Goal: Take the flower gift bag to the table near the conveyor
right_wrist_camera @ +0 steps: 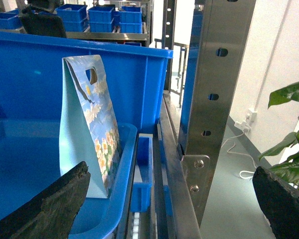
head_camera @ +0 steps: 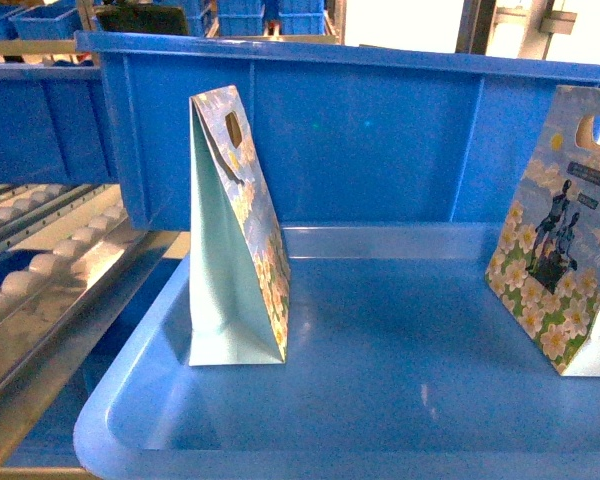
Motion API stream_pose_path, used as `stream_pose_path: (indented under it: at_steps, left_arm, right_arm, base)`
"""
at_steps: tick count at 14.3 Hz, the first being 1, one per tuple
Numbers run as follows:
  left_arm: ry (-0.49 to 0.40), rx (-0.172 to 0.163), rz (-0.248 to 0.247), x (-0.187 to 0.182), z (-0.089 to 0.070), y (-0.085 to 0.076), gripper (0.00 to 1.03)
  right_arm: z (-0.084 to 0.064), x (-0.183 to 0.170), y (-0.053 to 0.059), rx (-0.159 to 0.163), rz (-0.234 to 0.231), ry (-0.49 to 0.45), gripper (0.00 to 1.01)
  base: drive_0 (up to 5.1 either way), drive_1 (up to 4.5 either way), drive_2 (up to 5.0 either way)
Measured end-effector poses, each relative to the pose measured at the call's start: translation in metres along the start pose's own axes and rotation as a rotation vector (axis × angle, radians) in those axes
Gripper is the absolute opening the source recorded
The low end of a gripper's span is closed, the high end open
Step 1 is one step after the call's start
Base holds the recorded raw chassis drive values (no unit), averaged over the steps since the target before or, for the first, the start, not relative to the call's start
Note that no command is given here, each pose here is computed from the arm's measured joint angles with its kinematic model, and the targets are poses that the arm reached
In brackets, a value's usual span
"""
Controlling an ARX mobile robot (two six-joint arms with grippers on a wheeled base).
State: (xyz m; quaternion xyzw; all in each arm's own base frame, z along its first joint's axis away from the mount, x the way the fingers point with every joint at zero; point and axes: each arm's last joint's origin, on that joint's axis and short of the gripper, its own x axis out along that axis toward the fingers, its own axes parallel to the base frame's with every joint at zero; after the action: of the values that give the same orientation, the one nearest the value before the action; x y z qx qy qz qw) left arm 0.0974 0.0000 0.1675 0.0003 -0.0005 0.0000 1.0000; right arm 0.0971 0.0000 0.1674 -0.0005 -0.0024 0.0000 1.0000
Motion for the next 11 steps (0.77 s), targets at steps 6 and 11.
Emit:
stream_pose_path:
  at_steps: [6, 11]
  left_arm:
    - [0.000, 0.000, 0.000, 0.0000, 0.0000, 0.0000, 0.98]
    - [0.000, 0.000, 0.000, 0.0000, 0.0000, 0.0000, 0.98]
  right_arm:
    - [0.0000, 0.0000, 0.0000, 0.000, 0.000, 0.000, 0.98]
    - [0.0000, 0.0000, 0.0000, 0.000, 0.000, 0.000, 0.98]
  base:
    - [0.0, 0.00, 0.0]
    - [0.0, 0.00, 0.0]
